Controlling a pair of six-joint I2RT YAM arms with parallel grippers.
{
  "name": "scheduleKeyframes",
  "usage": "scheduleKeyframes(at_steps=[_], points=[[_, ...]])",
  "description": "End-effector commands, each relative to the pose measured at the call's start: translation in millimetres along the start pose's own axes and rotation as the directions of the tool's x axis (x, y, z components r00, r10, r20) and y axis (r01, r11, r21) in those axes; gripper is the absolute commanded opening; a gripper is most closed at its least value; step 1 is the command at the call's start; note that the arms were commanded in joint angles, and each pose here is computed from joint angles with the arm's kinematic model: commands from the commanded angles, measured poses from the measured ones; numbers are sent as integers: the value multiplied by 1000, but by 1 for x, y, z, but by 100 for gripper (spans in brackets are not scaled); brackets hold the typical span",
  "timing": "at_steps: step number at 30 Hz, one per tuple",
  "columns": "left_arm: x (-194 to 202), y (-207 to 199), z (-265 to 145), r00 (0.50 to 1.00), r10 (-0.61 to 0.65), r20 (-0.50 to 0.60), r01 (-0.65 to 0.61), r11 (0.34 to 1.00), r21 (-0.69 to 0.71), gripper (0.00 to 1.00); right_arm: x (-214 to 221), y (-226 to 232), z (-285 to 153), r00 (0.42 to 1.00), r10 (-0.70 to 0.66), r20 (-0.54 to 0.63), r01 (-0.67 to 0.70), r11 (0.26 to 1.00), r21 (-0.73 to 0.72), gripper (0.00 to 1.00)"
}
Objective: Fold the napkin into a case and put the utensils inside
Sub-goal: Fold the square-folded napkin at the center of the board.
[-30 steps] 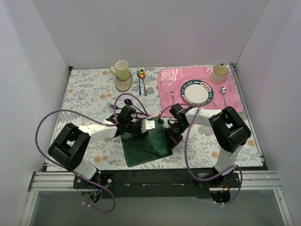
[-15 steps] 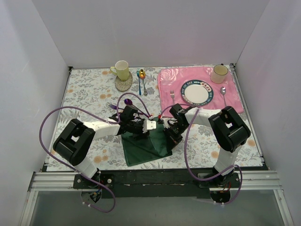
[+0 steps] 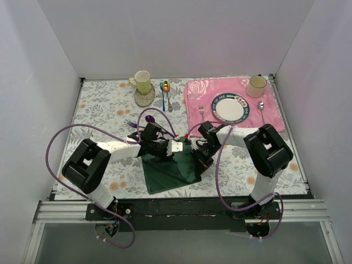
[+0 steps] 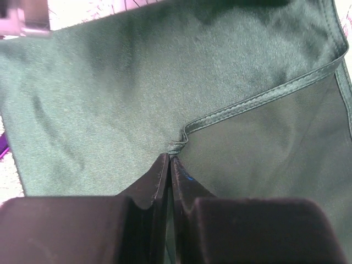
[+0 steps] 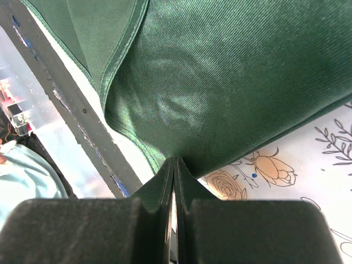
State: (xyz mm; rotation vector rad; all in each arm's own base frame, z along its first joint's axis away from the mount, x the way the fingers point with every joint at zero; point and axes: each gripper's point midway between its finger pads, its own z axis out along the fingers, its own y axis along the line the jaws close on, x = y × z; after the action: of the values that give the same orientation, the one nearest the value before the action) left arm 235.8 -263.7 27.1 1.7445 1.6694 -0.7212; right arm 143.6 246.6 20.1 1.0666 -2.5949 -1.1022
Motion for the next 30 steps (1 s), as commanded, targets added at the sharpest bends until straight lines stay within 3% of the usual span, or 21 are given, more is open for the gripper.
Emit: scheduleKeyframes(at_steps=[1, 6, 16, 30], points=[[-45, 15, -17, 993, 55, 101, -50, 997, -53, 1, -3, 5, 0, 1000, -26, 12, 26, 999, -24, 5], [-66, 31, -22, 987, 66, 144, -51, 993, -107, 0, -9, 14, -8, 998, -46, 46, 48, 998, -37, 6], [-67, 53, -12, 986, 78, 148, -53, 985, -162, 1, -33, 20, -60, 979, -24, 203, 35, 998, -48, 9], [-65, 80, 4, 985, 97, 144, -64, 973, -222, 2, -38, 24, -56, 968, 15, 249, 13, 994, -110, 10]])
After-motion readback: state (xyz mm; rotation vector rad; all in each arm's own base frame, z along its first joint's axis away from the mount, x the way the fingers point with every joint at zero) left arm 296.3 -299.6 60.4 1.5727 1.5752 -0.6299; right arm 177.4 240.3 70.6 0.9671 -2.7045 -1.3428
